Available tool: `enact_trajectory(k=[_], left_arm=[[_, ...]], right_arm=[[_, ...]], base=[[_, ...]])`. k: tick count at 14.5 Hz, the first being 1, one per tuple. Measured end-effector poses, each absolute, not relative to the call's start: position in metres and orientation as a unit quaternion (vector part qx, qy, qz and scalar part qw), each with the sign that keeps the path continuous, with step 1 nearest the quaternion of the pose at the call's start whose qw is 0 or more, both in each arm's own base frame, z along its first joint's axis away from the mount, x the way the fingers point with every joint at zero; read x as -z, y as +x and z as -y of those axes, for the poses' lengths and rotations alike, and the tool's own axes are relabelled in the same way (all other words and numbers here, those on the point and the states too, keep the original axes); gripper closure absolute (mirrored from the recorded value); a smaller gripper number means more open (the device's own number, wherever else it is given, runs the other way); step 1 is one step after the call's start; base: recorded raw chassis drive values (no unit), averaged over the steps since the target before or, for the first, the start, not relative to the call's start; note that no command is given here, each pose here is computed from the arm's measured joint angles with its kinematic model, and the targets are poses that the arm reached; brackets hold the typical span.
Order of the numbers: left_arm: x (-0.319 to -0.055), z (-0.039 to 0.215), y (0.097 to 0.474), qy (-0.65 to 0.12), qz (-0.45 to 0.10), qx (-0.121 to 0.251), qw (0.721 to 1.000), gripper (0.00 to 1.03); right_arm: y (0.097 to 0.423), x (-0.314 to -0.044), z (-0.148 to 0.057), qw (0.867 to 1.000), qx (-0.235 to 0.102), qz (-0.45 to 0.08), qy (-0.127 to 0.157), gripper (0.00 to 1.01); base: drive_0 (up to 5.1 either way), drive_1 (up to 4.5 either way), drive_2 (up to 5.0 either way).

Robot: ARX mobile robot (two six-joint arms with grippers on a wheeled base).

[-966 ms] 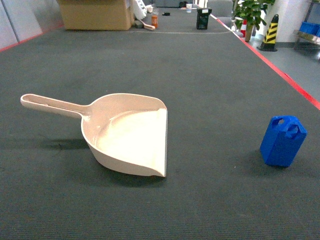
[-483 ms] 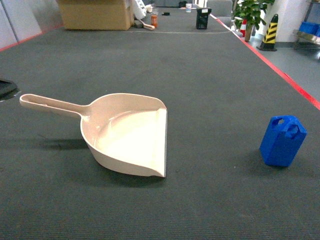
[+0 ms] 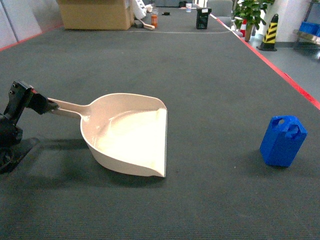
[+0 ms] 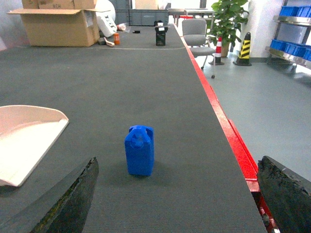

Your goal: Place part in tray to right shelf

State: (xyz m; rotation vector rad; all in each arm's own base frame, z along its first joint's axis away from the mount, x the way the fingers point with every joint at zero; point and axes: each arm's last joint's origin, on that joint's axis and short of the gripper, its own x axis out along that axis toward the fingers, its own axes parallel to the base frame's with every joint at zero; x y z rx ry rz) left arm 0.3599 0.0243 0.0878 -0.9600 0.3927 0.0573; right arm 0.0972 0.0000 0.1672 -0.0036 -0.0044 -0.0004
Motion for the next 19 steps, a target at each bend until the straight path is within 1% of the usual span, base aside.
enact_trajectory(k=[2, 4, 7, 9, 10, 11, 16, 18, 19], left_arm=[[-0.088, -0.028, 0.377, -0.469, -0.176, -0.028, 0.865, 0.05], [-0.092, -0.028, 0.393, -0.478, -0.164, -0.020, 0.863, 0.05], [-0.088, -0.017, 0.405, -0.488, -0.172, -0.006, 0.856, 0.05], [-0.082, -0.012, 0.420, -0.496, -0.165, 0.000, 0.853, 0.05], [-0.081, -0.013, 0.424, -0.498, -0.156, 0.006, 0.853, 0.09], [-0.084, -0.016, 0.429, -0.507, -0.143, 0.007, 0.850, 0.21], [-0.092, -0.020, 0.432, -0.516, -0.115, 0.029, 0.848, 0.40], [-0.095, -0.020, 0.432, -0.520, -0.107, 0.043, 0.846, 0.50], [-0.095, -0.020, 0.432, -0.521, -0.106, 0.044, 0.846, 0.52]], right_arm=[[0.097, -0.167, 0.000, 1.000, 0.000, 0.002, -0.002, 0.03], [0.097, -0.167, 0.000, 1.000, 0.000, 0.002, -0.002, 0.03], [0.097, -0.167, 0.000, 1.000, 0.000, 0.002, -0.002, 0.03], [0.097, -0.167, 0.000, 1.000, 0.000, 0.002, -0.002, 0.03], [0.097, -0.167, 0.000, 1.000, 0.000, 0.002, -0.002, 0.03], [0.097, -0.167, 0.000, 1.000, 0.000, 0.002, -0.002, 0.03], [0.097, -0.167, 0.000, 1.000, 0.000, 0.002, -0.002, 0.03], [0.097, -0.167, 0.000, 1.000, 0.000, 0.002, -0.002, 0.03], [0.097, -0.167, 0.000, 1.000, 0.000, 0.002, -0.002, 0.03]], base=[[0.0, 0.00, 0.0], [0.0, 0.00, 0.0], [0.0, 0.00, 0.0], [0.0, 0.00, 0.0], [0.0, 0.00, 0.0], [0.0, 0.00, 0.0], [0.0, 0.00, 0.0], [0.0, 0.00, 0.0], [0.0, 0.00, 0.0]])
